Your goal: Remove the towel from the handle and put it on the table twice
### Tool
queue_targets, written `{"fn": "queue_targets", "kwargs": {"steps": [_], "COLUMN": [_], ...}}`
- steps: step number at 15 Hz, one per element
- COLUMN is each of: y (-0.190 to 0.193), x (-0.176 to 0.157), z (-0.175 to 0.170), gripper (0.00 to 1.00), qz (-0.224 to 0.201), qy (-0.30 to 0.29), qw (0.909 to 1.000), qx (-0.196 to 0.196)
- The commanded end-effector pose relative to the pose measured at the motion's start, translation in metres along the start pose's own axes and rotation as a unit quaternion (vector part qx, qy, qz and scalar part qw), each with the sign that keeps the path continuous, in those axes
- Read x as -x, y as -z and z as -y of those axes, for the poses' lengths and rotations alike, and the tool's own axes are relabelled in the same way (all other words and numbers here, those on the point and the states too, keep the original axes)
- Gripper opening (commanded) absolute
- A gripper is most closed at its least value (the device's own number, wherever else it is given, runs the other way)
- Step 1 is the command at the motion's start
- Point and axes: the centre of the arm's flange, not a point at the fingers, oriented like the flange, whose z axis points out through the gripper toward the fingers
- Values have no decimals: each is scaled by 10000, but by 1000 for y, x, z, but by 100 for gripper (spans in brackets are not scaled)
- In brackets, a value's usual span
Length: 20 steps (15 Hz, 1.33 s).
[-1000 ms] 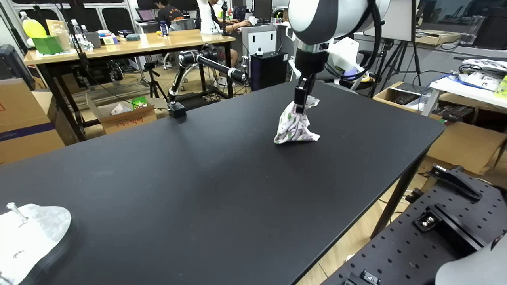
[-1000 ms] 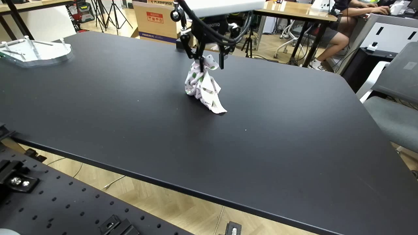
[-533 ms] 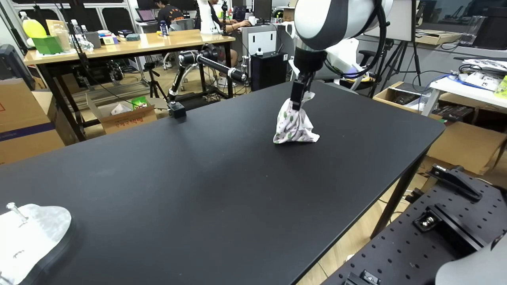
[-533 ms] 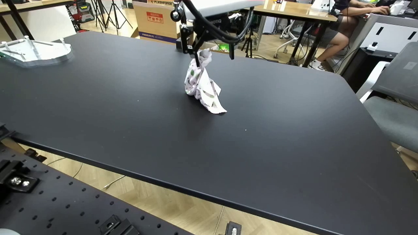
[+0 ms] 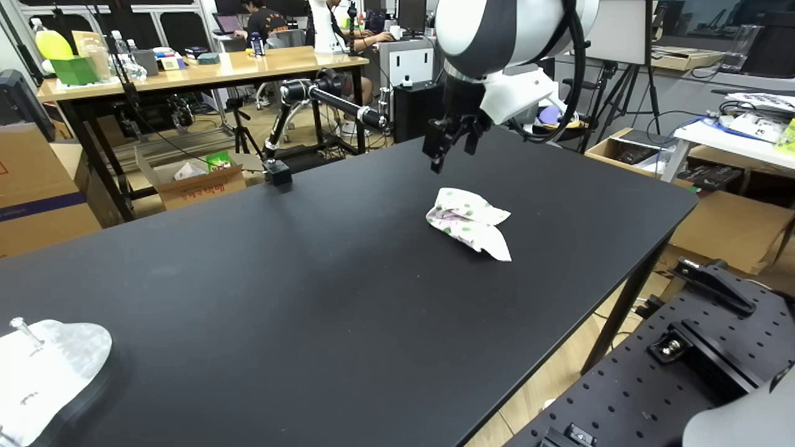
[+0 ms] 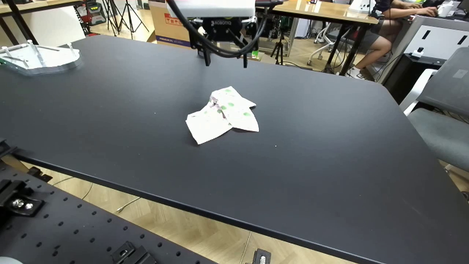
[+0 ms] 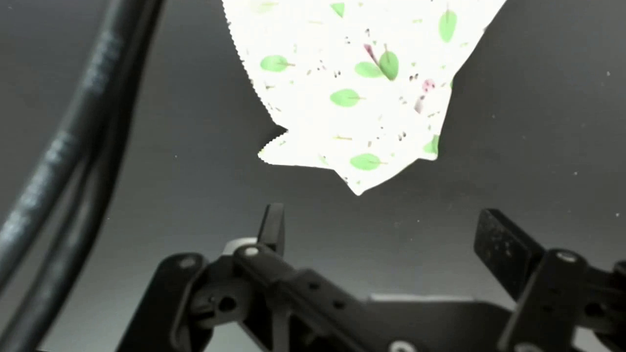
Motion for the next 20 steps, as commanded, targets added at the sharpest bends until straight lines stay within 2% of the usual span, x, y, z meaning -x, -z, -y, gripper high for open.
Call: {"fn": "queue_targets", "kwargs": {"steps": [1,3,5,8,11,12,13,20], "y": [-12,-27,-47,-77,-99,-104,-107,-100], "x": [-2,-5,-2,10,18,19,19,12], "z": [10,5,-4,-14,-9,-6,-2,5], "gripper": [100,100,100,100,100,91,73,25], "qz": [-581,-884,-944,-774,-566,-519,-517,-605], "qy": [-784,-923,-963,-984,-951,-933,-886,-817], "qw": [9951,9914,9901,9907,9924,9929,9934,9936], "qx": [128,268,394,536,541,527,507,484]}}
